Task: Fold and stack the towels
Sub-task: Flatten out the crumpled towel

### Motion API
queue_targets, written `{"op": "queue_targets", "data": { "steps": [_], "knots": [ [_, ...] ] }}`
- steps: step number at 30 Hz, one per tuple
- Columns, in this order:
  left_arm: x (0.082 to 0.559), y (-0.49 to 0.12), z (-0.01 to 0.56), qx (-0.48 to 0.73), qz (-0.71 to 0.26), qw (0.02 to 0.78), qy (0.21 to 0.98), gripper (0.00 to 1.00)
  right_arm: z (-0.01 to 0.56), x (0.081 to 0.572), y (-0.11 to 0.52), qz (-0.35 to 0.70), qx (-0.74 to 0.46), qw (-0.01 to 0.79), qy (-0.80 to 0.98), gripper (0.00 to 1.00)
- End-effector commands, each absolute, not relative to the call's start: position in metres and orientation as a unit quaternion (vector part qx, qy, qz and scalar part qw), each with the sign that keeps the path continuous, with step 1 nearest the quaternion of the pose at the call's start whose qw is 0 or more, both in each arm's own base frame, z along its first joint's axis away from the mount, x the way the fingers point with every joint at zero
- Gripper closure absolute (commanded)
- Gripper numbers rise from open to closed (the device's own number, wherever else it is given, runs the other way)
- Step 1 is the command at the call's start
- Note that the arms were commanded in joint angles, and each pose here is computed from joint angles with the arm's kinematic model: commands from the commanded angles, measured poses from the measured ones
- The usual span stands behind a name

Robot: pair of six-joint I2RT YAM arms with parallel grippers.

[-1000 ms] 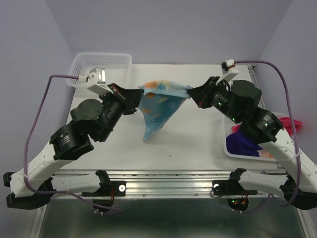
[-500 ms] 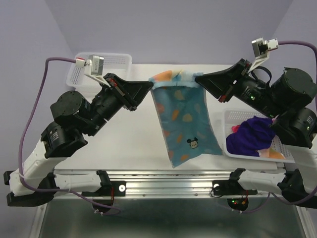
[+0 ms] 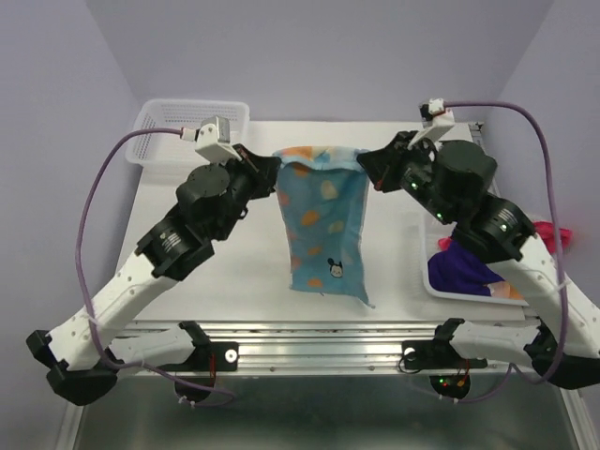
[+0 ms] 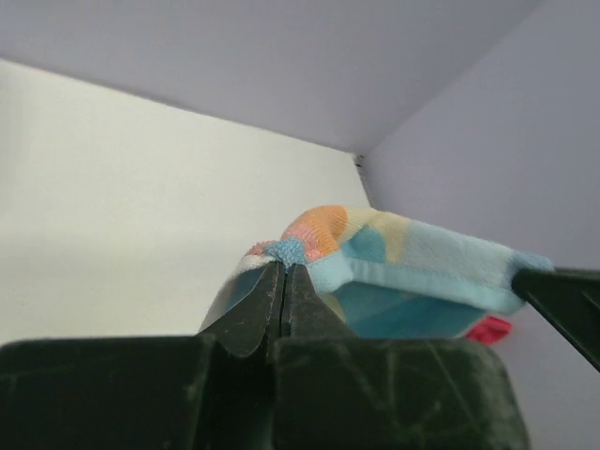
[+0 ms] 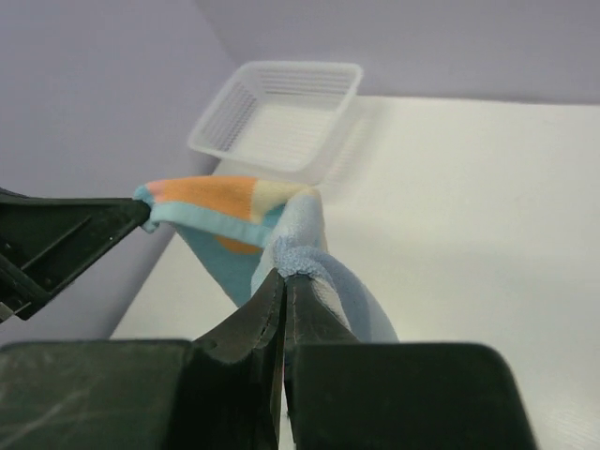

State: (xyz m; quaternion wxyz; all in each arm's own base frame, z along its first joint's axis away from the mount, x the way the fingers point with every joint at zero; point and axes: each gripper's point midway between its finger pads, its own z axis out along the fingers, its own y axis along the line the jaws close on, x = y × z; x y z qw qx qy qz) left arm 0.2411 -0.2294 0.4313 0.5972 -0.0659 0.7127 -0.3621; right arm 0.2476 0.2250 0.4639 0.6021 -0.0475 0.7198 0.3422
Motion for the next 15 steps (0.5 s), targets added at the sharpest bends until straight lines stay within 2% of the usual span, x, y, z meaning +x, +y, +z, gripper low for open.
{"op": "queue_targets", "data": {
  "steps": [1,3,4,7,10,11,13,15],
  "knots": [
    [0.313,-0.202,0.405,-0.129,-0.327,0.610,0.710,1.00,0.444,0.309,0.218,0.227,0.004,0.655,0.720,0.99],
    [0.333,-0.201,0.402,-0.122,-0.323,0.615,0.709,1.00,0.433,0.331,0.224,0.224,-0.003,0.648,0.728,0.99],
    [0.354,-0.198,0.394,-0.129,-0.304,0.614,0.717,1.00,0.419,0.364,0.214,0.213,0.014,0.642,0.737,0.99],
    [0.395,-0.190,0.383,-0.130,-0.270,0.620,0.725,1.00,0.390,0.424,0.206,0.235,0.001,0.619,0.749,0.99],
    [0.440,-0.188,0.373,-0.117,-0.257,0.618,0.734,1.00,0.374,0.463,0.205,0.233,-0.018,0.617,0.751,0.99],
    [0.451,-0.189,0.370,-0.112,-0.253,0.618,0.736,1.00,0.348,0.483,0.210,0.234,-0.022,0.597,0.767,0.99],
    [0.480,-0.195,0.341,-0.099,-0.231,0.606,0.755,1.00,0.353,0.507,0.204,0.246,-0.029,0.603,0.759,0.99],
    [0.502,-0.196,0.345,-0.094,-0.227,0.612,0.752,1.00,0.318,0.535,0.206,0.255,-0.029,0.575,0.776,0.99]
  ]
}}
